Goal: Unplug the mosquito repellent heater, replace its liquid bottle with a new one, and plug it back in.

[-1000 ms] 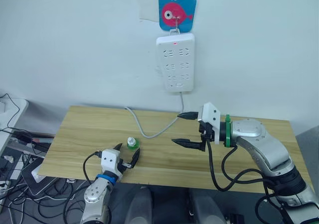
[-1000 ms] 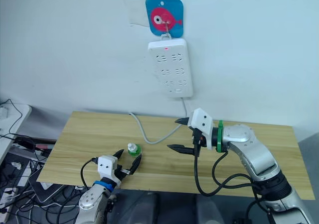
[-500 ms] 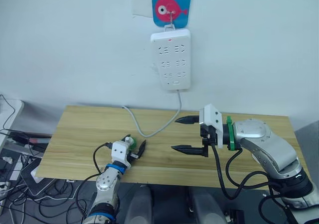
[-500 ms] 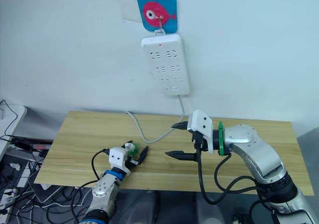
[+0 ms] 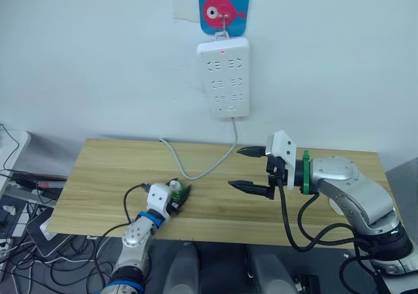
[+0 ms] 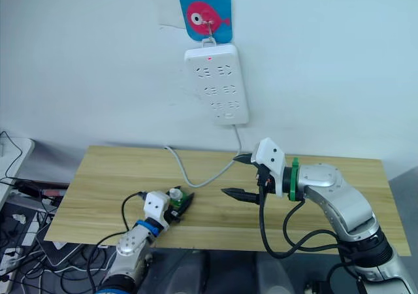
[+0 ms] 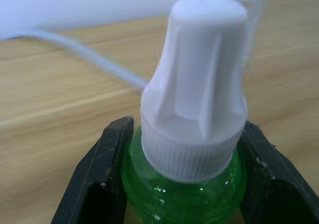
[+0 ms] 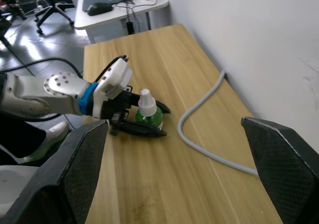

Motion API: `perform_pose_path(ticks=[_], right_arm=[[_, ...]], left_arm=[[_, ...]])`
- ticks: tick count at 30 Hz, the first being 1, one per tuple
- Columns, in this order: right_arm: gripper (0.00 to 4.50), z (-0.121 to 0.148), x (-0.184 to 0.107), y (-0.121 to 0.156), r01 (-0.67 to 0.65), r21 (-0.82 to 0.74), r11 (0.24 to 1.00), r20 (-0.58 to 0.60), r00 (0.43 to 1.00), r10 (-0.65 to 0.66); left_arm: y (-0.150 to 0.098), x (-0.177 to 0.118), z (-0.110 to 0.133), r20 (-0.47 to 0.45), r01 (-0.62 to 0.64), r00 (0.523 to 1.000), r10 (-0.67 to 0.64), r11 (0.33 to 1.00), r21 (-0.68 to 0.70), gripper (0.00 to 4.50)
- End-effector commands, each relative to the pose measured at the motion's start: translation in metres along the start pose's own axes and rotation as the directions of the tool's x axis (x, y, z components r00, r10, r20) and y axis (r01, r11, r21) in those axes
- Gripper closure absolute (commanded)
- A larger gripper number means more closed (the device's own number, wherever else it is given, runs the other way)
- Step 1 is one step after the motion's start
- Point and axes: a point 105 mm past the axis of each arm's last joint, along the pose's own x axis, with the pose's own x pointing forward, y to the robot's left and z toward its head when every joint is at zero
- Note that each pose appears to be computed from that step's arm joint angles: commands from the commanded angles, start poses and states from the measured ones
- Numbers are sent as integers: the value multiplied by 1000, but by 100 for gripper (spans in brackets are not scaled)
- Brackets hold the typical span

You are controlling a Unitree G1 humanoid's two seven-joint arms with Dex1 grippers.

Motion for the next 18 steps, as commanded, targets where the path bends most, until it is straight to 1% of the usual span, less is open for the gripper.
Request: perform_pose_path(ticks=[1, 3, 6, 8, 10, 12, 13, 15, 18], right_arm=[[0, 5, -6, 4, 36, -24, 999, 30, 999, -36], [0, 4, -5, 9, 46, -21, 999, 33, 998, -45], [0, 2, -3, 14, 78, -11, 997, 41, 996, -77], [0, 1, -3, 15, 104, -2, 995, 45, 994, -103], [0, 1, -1, 15, 131, 7, 991, 53, 990, -131], [0, 3, 1, 14, 155, 22, 988, 65, 986, -156], [0, 4, 3, 13, 163, 32, 986, 70, 984, -164], [0, 6, 6, 11, 189, 60, 980, 79, 978, -193], [0, 6, 10, 7, 222, 83, 972, 82, 970, -228]], left_arm=[[-17, 15, 54, 49, 291, 953, -298, 949, 118, 222], [-28, 20, 72, 23, 429, 900, -436, 893, 139, 222], [-41, 32, 96, -7, 581, 809, -588, 796, 170, 222], [-49, 43, 107, -29, 648, 754, -656, 736, 196, 222], [-58, 50, 115, -52, 716, 687, -725, 663, 216, 222], [-62, 56, 121, -63, 757, 640, -766, 614, 226, 222], [-64, 58, 124, -64, 773, 617, -784, 590, 235, 222], [-67, 64, 128, -66, 790, 588, -806, 554, 262, 222], [-70, 72, 132, -70, 804, 562, -824, 525, 279, 222]])
